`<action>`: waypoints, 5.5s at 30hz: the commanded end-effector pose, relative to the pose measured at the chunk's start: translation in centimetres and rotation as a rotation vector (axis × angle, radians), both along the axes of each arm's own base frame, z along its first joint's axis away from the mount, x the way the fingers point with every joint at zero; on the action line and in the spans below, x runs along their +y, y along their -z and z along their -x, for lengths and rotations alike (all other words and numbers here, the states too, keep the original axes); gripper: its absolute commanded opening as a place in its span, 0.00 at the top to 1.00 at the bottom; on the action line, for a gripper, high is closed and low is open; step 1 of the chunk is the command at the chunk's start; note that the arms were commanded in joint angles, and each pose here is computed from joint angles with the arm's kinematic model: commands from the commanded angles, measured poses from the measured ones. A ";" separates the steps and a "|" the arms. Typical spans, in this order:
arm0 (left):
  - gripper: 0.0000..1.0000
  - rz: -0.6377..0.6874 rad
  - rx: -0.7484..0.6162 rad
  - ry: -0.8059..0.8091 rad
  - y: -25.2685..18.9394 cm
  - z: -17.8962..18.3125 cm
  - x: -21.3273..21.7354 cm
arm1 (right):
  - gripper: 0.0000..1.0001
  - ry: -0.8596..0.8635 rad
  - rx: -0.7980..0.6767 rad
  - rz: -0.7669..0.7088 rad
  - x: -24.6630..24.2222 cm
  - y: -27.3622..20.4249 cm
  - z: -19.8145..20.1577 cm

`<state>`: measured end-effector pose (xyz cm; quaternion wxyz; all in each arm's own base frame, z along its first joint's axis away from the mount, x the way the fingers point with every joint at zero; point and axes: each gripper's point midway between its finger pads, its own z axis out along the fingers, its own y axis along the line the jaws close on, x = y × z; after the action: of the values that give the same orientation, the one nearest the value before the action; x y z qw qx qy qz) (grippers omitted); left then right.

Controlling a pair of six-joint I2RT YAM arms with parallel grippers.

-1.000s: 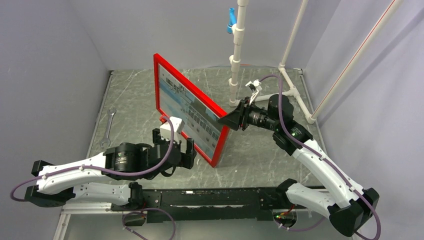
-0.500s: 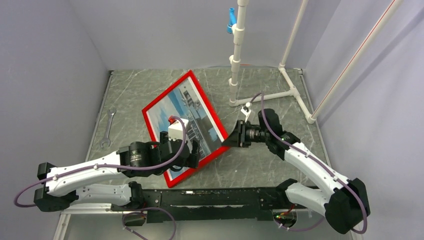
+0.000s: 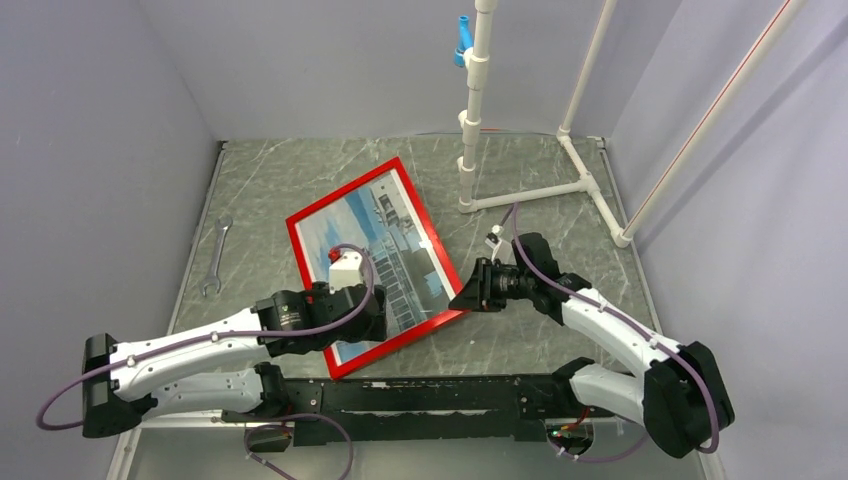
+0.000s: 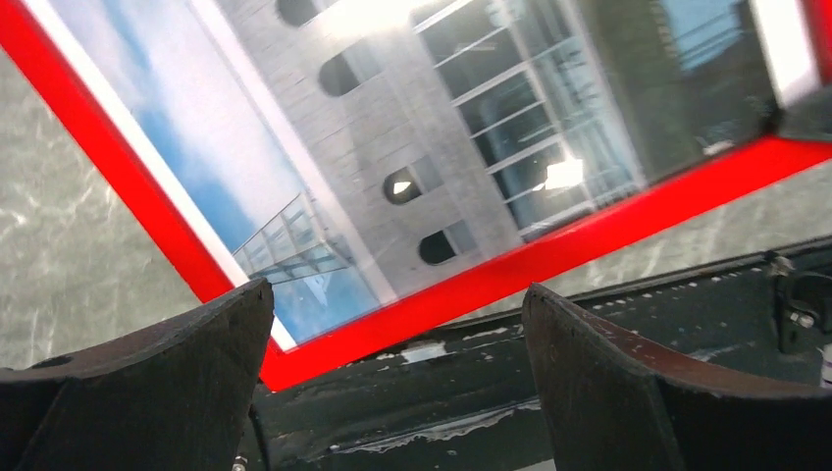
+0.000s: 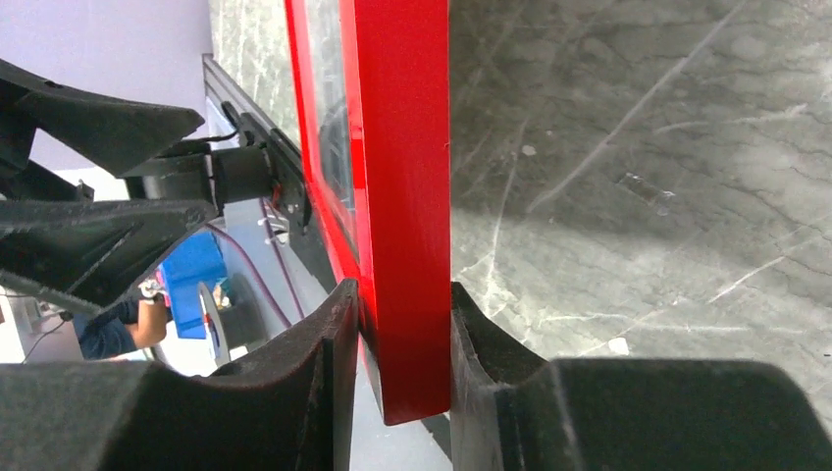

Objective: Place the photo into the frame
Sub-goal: Turn over the photo frame at the center of the board, then adjust the photo frame at the center of the board.

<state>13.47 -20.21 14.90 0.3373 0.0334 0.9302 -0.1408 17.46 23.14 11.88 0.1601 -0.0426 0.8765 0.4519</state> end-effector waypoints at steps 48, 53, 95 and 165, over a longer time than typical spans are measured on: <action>0.03 -0.032 0.355 -0.357 12.6 1.9 9.6 | 0.00 0.102 -0.045 0.445 -4.0 10.3 -2.5; 0.13 -0.034 0.367 -0.332 13.1 1.5 8.8 | 0.00 0.083 -0.026 0.456 -3.5 11.2 -1.4; 0.01 -0.166 0.306 -0.301 9.5 -12.9 11.7 | 0.00 -0.340 -0.075 0.365 14.6 9.3 10.7; 1.00 -0.441 0.122 0.512 12.0 7.1 -8.1 | 0.00 0.329 -0.008 0.336 -8.4 4.1 -3.6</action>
<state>9.14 -25.79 2.50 0.2389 0.2827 0.9288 0.0180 19.42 14.53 6.23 0.2015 0.0956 0.9419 0.2510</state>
